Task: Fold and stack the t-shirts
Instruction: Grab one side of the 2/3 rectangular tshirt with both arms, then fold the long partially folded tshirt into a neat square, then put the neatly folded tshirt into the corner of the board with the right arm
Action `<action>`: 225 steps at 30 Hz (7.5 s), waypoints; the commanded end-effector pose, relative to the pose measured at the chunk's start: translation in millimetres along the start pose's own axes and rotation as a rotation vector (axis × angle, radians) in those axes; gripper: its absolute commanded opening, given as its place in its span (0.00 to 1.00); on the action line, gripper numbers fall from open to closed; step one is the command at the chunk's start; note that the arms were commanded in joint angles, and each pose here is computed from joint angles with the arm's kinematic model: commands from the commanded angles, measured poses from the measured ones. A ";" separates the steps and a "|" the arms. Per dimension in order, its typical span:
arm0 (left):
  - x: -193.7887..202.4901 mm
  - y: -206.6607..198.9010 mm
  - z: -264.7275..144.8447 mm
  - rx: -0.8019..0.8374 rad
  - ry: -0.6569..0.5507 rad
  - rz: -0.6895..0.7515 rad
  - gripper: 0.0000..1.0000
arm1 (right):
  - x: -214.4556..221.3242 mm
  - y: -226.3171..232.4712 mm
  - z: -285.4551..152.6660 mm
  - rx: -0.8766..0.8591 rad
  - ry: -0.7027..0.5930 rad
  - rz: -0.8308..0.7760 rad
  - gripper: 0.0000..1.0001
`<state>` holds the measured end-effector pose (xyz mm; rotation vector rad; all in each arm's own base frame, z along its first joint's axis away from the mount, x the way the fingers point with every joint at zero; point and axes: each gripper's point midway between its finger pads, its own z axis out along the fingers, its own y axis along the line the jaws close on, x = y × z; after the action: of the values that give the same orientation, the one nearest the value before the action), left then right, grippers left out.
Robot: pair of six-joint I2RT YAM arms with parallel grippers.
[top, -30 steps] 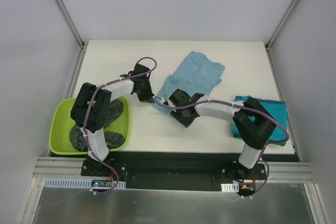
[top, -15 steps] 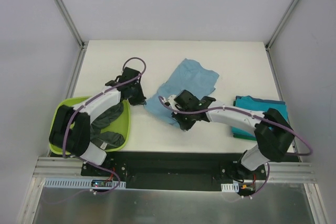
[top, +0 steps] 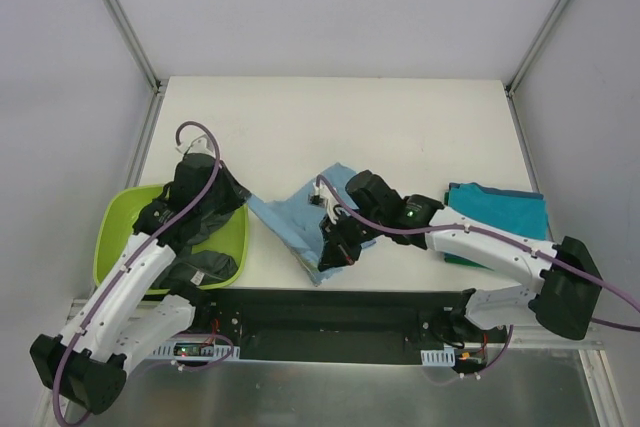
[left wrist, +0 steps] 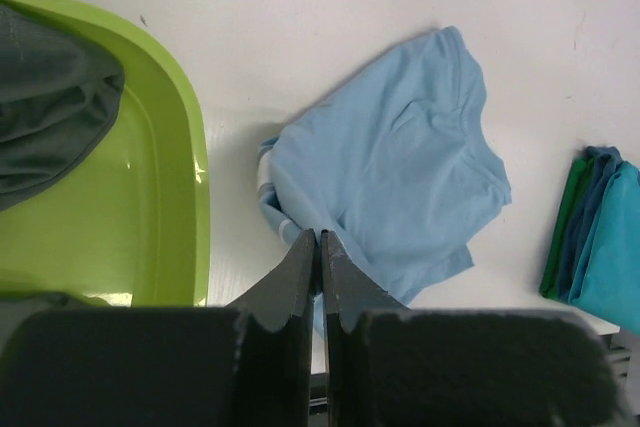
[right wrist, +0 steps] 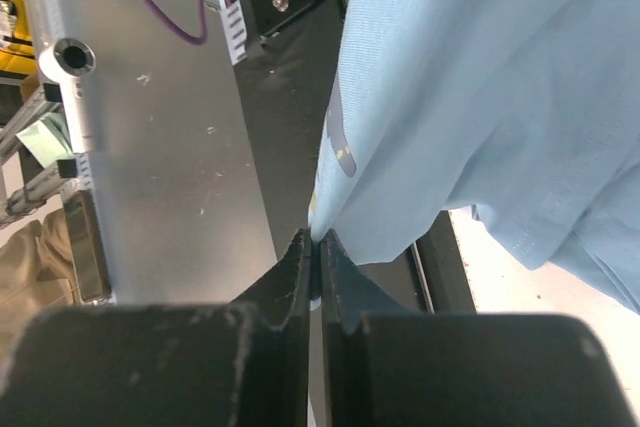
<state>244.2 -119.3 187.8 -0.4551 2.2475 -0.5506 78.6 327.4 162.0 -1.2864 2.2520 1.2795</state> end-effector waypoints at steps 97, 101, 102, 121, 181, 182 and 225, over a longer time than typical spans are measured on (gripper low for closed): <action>59.9 -190.3 259.3 0.369 0.570 0.265 0.99 | 6.1 -214.0 -58.4 0.457 -0.233 0.560 0.96; 55.5 -165.8 270.7 0.291 0.556 0.236 0.99 | 17.5 -239.0 -62.0 0.533 -0.198 0.623 0.96; 56.0 -158.6 271.3 0.273 0.562 0.223 0.99 | 21.0 -246.1 -62.5 0.548 -0.188 0.650 0.96; 97.2 -83.2 175.3 0.099 0.566 0.098 0.99 | -45.8 -284.3 -161.7 0.830 -0.284 0.553 0.96; 61.8 20.4 88.1 -0.077 0.243 0.096 0.99 | 84.6 -272.8 -45.6 1.107 -0.027 0.782 0.35; 60.9 20.2 87.2 -0.075 0.239 0.095 0.99 | 82.2 -271.5 -42.7 1.084 -0.028 0.766 0.31; 50.5 25.3 73.0 -0.062 0.173 0.069 0.99 | 28.5 -154.0 -301.6 1.507 -0.180 0.301 0.00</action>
<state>262.3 -144.2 96.8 -0.3449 2.4615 -0.5065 242.5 35.2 203.3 -0.1806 2.3296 -0.5007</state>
